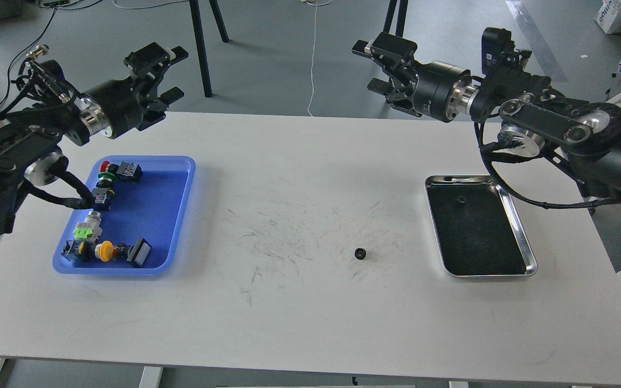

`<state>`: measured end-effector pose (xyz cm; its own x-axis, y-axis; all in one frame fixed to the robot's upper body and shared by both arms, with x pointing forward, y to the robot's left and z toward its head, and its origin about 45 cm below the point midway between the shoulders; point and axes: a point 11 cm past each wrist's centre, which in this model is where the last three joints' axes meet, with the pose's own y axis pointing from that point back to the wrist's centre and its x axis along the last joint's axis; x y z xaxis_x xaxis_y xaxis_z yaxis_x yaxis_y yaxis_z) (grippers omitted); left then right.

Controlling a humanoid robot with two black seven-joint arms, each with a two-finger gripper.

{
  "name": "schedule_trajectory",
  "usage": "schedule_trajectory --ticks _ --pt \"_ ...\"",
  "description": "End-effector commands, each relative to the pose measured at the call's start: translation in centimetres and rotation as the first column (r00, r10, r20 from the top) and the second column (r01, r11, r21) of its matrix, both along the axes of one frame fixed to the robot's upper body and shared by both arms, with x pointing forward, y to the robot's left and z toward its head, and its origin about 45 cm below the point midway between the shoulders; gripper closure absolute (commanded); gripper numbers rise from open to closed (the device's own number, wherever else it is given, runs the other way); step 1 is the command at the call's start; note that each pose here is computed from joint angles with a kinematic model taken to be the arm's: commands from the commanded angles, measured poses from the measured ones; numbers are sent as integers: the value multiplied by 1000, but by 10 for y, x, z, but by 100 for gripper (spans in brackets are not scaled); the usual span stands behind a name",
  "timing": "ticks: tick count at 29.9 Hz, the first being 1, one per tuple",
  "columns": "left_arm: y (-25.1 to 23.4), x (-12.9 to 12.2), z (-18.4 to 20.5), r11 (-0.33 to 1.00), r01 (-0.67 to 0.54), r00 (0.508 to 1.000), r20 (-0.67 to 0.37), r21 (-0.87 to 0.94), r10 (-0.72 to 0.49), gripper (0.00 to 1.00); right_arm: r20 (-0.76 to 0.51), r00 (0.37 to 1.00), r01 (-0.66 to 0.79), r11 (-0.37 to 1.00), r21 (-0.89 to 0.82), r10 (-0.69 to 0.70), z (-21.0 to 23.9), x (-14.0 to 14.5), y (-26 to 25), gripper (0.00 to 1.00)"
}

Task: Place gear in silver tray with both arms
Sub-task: 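Swing the right gripper down toward the small black gear on the table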

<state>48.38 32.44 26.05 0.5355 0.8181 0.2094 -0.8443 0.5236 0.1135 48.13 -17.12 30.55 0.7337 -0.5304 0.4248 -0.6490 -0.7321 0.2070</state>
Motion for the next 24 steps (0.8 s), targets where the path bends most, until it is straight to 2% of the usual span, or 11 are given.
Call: schedule_trajectory --ticks 1,9,17,24 --pt "8 -1 -7 998 -47 999 -16 -47 46 1 52 995 -77 990 -117 84 1 -5 10 7" --pt "8 -4 -32 985 -118 992 -65 -130 110 1 78 917 -299 803 -515 392 -26 -32 22 7" --pt "-5 -4 -42 979 -119 991 -83 -163 107 1 -7 767 -461 543 -702 641 -43 -64 34 7" --pt "-11 -3 -47 978 -122 990 -90 -166 108 1 -141 668 -472 269 -839 731 -65 -76 17 7"
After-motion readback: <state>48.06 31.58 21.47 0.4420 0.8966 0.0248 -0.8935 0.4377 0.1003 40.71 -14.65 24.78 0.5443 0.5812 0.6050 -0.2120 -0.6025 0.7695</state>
